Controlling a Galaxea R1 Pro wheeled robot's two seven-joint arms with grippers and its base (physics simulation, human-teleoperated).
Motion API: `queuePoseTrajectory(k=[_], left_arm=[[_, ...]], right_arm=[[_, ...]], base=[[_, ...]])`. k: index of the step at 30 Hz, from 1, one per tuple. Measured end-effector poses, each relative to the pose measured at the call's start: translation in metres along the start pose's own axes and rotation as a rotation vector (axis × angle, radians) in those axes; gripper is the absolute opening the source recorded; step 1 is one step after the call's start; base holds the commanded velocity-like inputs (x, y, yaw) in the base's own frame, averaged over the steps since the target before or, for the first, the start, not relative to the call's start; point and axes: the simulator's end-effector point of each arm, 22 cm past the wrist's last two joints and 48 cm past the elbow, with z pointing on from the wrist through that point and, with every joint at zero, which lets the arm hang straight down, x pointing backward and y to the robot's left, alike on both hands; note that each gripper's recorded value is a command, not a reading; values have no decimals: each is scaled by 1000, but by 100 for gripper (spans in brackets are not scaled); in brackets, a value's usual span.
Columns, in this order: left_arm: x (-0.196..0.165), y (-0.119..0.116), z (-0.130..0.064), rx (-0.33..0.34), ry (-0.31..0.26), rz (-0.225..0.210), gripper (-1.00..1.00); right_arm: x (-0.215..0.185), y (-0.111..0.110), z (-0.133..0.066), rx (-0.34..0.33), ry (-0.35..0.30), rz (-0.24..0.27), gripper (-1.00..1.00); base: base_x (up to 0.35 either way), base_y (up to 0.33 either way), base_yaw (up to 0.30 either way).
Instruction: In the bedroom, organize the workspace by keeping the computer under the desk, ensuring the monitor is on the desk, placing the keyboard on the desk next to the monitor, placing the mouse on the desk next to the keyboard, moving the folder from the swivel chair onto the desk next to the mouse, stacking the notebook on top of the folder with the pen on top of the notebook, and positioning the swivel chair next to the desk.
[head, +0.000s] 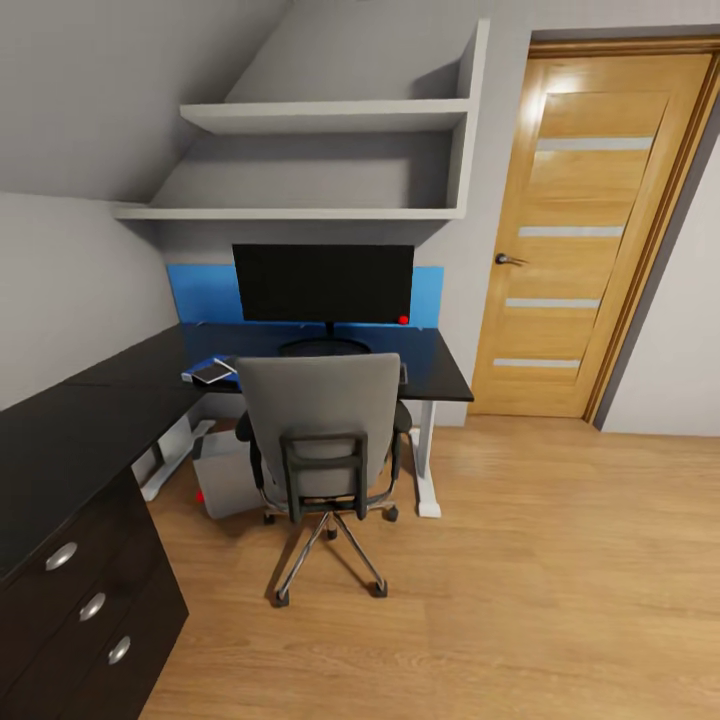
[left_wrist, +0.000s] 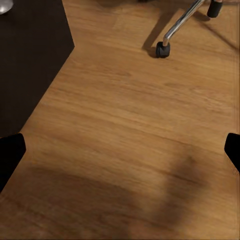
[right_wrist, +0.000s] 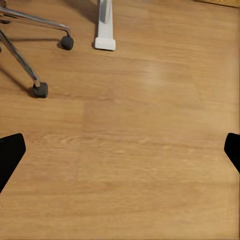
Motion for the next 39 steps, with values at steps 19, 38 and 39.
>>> queuePoseTrajectory(k=[19, 38, 39], left_arm=[[-39, 10, -38, -5, -98, -6, 100], [-66, 15, -57, -13, -91, -1, 100], [-68, 15, -58, -13, -90, 0, 100]], right_arm=[[-12, -31, -46, 37, -16, 20, 100], [-34, -51, -66, 77, 6, 32, 100], [-35, -52, -67, 79, 8, 33, 100]], base=[[0, 0, 0], [0, 0, 0], [0, 0, 0]])
